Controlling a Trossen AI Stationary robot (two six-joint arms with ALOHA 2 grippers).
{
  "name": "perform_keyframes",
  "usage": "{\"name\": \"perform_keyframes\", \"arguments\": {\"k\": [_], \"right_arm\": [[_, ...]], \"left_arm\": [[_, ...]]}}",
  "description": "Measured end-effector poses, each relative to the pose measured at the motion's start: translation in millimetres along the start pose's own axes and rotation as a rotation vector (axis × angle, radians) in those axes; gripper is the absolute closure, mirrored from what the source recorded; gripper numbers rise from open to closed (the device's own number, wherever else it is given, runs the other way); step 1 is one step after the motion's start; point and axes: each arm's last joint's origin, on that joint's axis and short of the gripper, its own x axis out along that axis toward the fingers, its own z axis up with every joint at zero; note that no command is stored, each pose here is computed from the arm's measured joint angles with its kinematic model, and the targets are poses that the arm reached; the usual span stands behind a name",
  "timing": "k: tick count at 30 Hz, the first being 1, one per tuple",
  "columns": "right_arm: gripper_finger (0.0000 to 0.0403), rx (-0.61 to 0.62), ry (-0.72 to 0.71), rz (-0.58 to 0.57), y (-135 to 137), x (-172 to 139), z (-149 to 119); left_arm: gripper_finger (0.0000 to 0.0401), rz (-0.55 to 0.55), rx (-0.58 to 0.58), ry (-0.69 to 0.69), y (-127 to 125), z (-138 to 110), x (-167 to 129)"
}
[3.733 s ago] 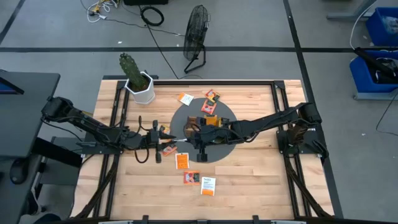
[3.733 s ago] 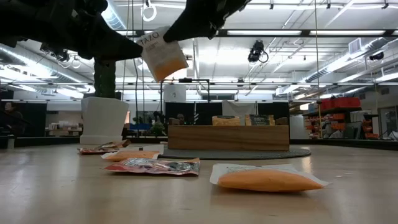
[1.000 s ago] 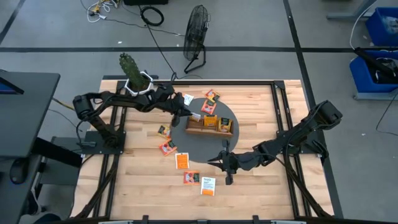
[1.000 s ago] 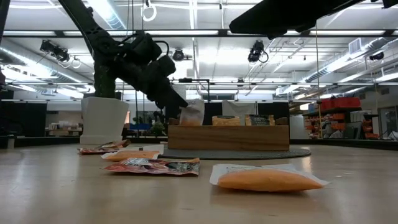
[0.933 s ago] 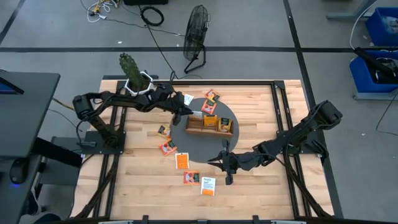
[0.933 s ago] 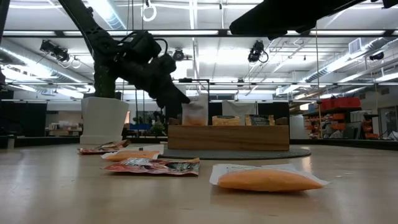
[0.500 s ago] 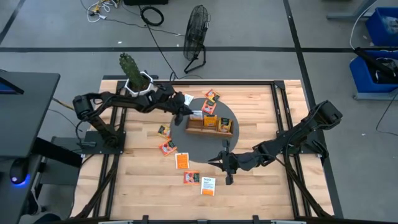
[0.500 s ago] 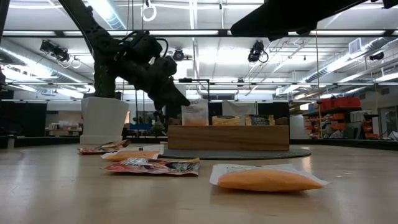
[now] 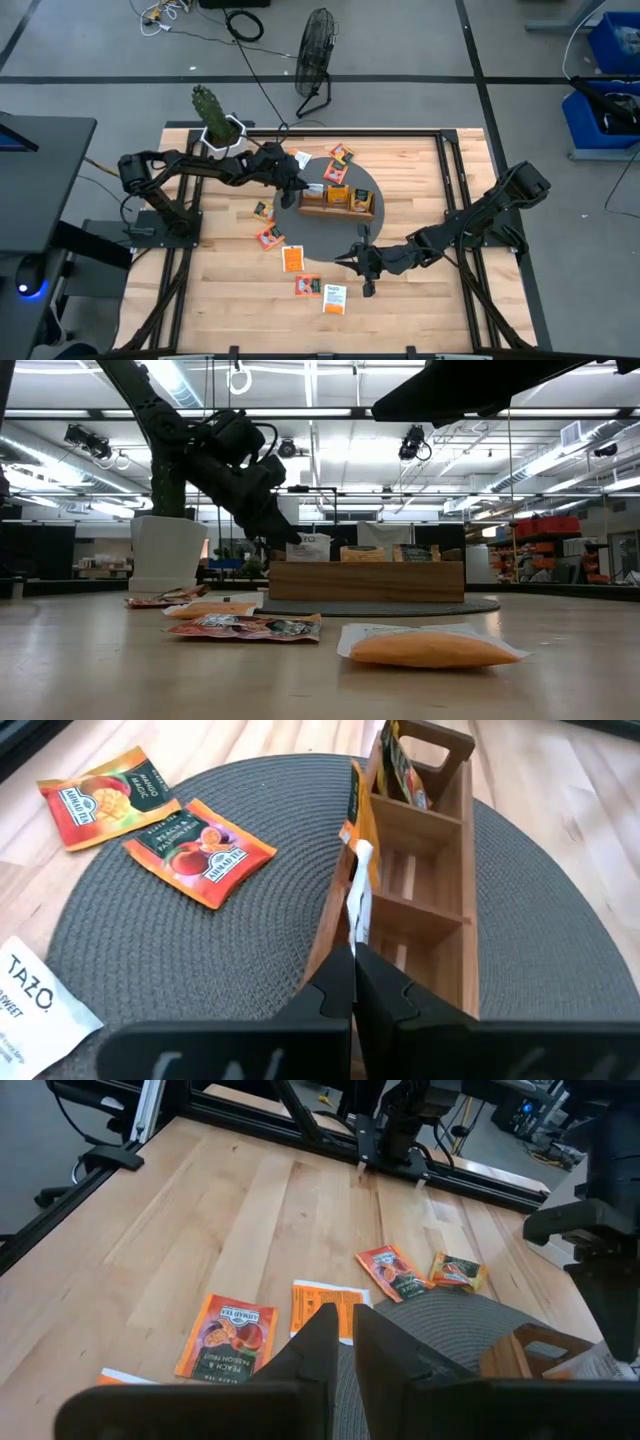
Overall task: Pick & Place Tea
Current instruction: Put the white tea bag into the left section of the wooden organizer
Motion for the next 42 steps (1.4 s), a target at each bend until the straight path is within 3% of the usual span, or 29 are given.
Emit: {"name": "perform_keyframes", "arguments": {"k": [6, 17, 25, 29, 36, 42], "right_arm": [[0.0362, 0.000, 0.000, 0.000, 0, 0, 0], [0.0362, 0.029, 0.009, 0.000, 0, 0, -1], [0.0362, 0.168, 0.091, 0.098, 3, -1, -9], [0.0362, 0.304, 0.145, 0.183, 6, -1, -12], [0.0361, 0.655, 0.267, 0.345, 12, -2, -15], [0.0308, 0.931, 0.387, 0.337, 16, -4, -19]], "left_arm": [[0.0387, 0.030, -0.026, -0.001, 1, 0, 0], [0.0264, 0.042, -0.023, -0.011, 2, 1, 0], [0.0229, 0.032, 0.012, -0.098, -8, 20, -20], [0.0231, 0.006, 0.049, -0.173, -22, 35, -36], [0.0231, -0.092, 0.129, -0.235, -59, 46, -46], [0.0231, -0.159, 0.166, -0.240, -87, 44, -40]]}}
